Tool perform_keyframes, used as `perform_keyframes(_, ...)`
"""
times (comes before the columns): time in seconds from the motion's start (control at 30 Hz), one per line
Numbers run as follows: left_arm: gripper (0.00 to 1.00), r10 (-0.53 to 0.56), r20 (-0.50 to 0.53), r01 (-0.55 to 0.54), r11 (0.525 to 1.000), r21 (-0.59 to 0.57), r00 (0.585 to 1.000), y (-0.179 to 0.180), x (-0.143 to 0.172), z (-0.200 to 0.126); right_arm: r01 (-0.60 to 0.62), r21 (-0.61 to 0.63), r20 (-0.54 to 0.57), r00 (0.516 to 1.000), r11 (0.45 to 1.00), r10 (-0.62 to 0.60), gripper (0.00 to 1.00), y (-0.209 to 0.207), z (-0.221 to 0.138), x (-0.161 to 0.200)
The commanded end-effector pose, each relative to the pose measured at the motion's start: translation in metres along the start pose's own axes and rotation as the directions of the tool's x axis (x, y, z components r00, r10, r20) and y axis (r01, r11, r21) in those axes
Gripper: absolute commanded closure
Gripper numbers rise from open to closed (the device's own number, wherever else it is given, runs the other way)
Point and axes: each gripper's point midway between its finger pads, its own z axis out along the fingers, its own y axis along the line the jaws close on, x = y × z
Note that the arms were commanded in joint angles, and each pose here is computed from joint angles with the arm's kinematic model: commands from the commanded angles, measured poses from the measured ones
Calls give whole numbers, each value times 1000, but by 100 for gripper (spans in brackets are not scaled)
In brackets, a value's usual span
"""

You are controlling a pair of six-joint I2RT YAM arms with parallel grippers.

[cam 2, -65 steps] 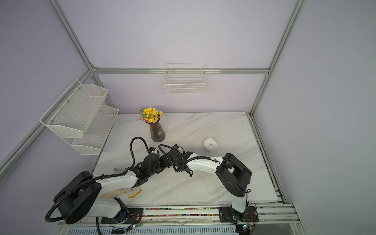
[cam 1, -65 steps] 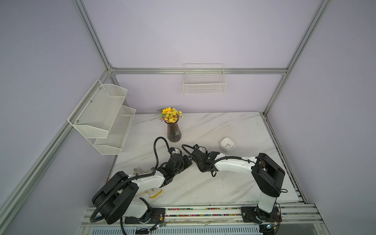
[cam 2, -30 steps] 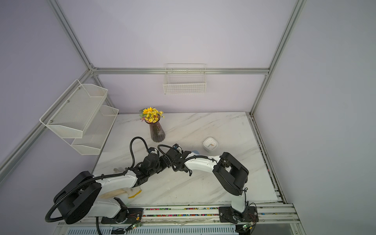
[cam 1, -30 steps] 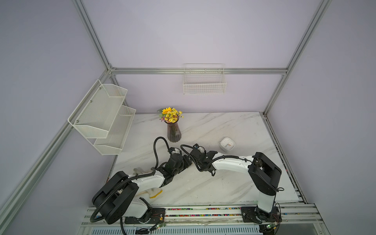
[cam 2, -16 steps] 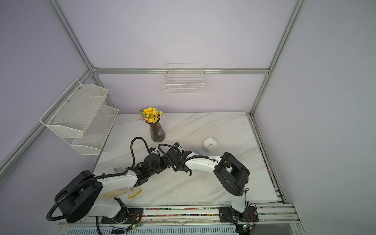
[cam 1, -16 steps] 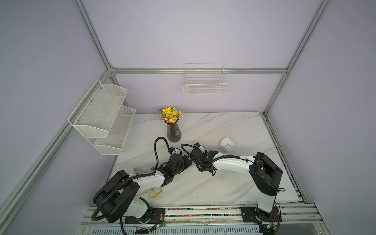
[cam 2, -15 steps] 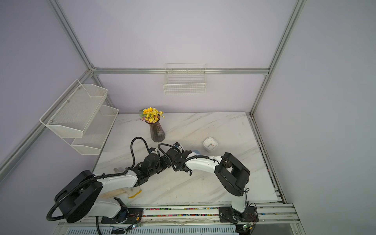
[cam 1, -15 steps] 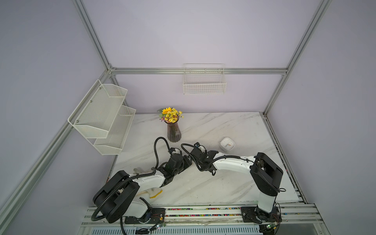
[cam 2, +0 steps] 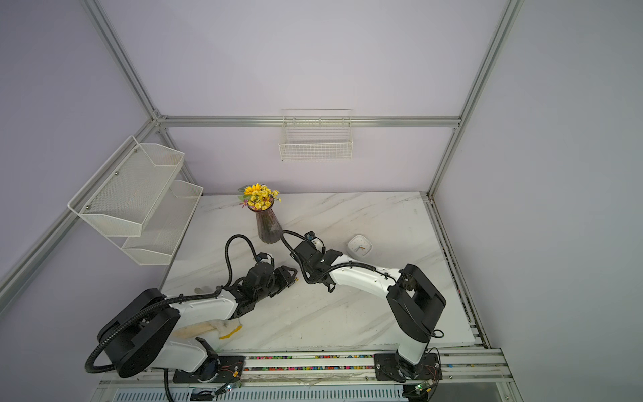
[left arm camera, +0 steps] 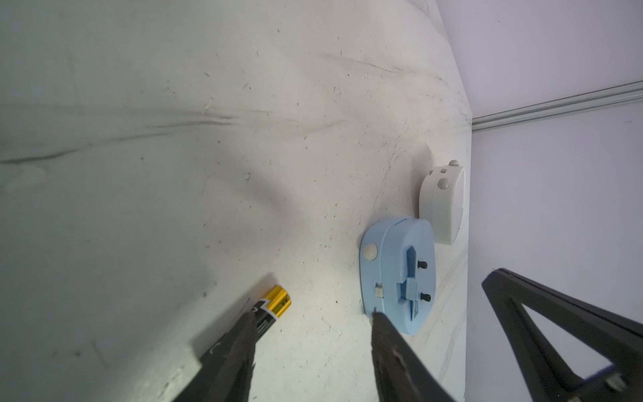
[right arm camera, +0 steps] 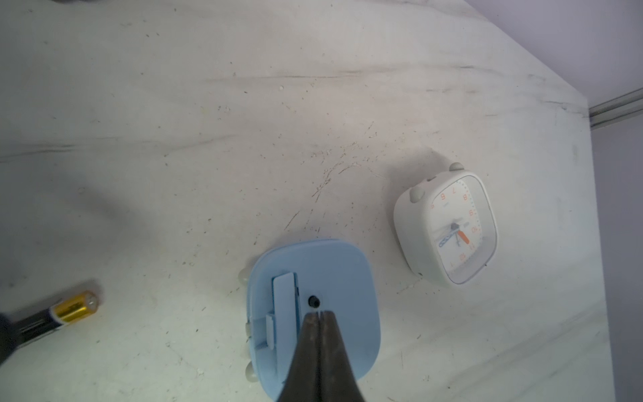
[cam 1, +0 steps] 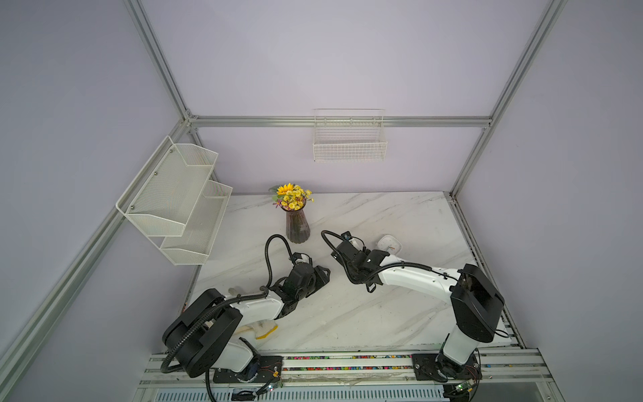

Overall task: Insert the battery into the alarm
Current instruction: Remove the cover from the alarm.

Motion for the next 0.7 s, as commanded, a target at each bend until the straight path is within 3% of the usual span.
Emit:
perform_keyframes(0.0,46,37,-19,-34,994,101,999,-34,-4,5,-163,-72,10,986,984,164,99,-17,-2,-10)
perform_keyframes(0.2,49,70,-84,-57,988,142,994,-66,9,19,-450,-179,-11,890,875,456,85,-71,10,-11)
perform_keyframes(0.3,51,108,-105,-92,986,141,989,-82,21,28,-532,-192,-38,843,824,536,84,-87,22,-5)
perform_keyframes(0.47,65,163,-118,-152,983,102,980,-96,33,41,-614,-219,-108,787,758,607,84,-96,47,6)
perform_keyframes(0.67,64,198,-104,-199,980,-3,975,-92,36,46,-625,-207,-148,781,753,607,86,-89,67,15)
